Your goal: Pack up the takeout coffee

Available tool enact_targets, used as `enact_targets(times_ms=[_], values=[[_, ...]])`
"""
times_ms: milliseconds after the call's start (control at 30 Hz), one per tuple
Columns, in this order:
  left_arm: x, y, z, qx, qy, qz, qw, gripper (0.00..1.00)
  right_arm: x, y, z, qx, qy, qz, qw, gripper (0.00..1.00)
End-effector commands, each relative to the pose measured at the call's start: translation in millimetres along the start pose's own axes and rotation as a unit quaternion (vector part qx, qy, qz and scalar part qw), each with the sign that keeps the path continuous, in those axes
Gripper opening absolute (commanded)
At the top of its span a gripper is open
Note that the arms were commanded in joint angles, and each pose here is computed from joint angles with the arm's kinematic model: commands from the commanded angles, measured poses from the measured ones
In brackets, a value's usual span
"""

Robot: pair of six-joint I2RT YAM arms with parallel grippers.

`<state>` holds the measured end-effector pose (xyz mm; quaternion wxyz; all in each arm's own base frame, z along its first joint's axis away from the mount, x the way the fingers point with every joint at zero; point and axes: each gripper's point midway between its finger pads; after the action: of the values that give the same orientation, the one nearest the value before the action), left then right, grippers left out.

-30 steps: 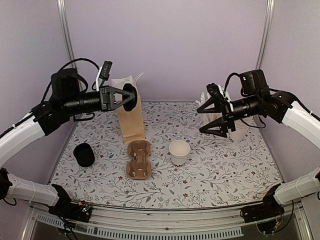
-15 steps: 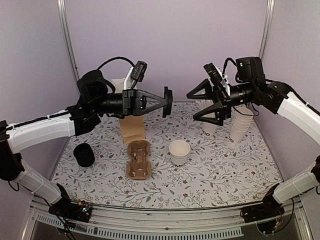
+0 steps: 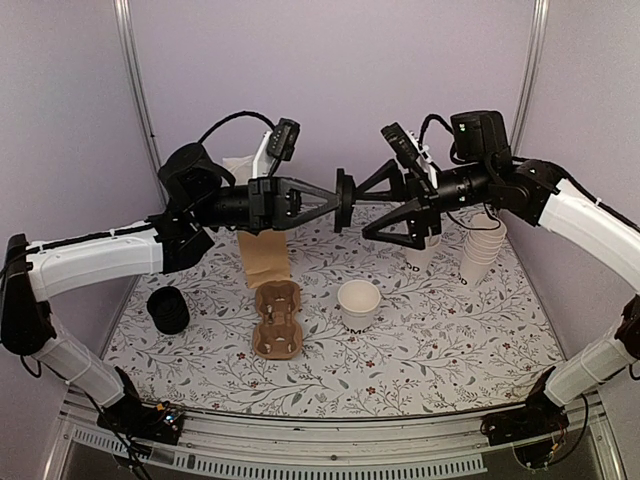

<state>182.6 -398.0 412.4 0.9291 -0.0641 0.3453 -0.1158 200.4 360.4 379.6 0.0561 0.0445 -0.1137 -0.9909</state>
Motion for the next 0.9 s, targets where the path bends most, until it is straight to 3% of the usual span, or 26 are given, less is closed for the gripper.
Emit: enact_targets(times_ms=[0, 867], values=[[-12.1, -4.4, 3.0, -0.004, -0.017, -0.021, 1.000, 0.00, -1.3, 1.7, 23.3, -0.021, 0.008, -0.013, 1.000, 0.99], [-2.5, -5.3, 7.1, -0.040, -0.027, -0.007, 0.999, 0.00, -8.1, -11.1, 40.6, -0.051, -0.065, -0.001, 0.997, 0.96]])
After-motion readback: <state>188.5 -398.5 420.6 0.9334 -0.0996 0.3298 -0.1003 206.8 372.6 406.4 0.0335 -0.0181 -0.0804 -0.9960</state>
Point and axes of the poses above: each gripper's point midway between its finger pads, its own y axis back along the fingers, its own x axis along the line the jaws close on, z = x × y, and after that the axes turned 7 degrees about y, right-handed
